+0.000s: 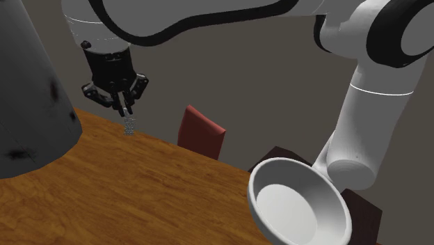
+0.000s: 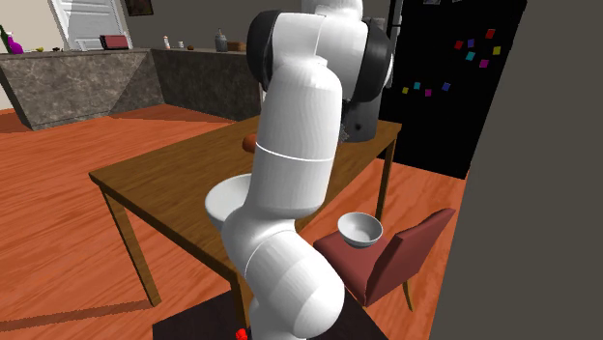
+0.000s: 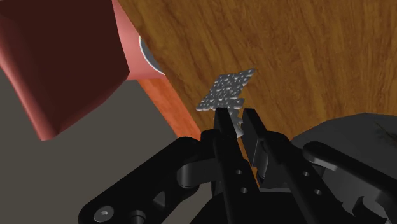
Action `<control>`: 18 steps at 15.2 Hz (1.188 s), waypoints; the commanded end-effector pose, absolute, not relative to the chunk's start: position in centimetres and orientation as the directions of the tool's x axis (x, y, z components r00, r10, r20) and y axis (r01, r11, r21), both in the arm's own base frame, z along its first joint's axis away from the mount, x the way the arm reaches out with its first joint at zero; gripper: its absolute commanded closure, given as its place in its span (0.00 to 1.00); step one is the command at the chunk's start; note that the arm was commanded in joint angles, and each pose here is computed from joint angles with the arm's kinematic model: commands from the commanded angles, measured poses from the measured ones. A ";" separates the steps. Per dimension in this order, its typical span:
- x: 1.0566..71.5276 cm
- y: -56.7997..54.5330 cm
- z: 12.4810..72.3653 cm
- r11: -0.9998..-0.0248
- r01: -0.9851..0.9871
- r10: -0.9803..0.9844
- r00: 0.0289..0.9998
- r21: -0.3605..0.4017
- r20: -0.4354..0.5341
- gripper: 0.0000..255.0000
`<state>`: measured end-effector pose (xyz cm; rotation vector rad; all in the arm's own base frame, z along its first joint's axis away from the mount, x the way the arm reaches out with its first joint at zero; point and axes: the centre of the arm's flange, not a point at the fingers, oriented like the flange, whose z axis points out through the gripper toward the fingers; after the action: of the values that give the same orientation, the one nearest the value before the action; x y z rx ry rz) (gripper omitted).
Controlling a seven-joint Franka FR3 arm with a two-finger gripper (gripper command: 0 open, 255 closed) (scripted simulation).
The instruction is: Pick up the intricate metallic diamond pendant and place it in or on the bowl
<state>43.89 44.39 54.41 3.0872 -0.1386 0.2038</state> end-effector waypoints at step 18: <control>42.7 43.7 63.6 -0.995 -0.092 -0.086 0.987 0.039 0.133 1.00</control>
<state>43.27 43.92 63.32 3.0858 -0.1393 0.2036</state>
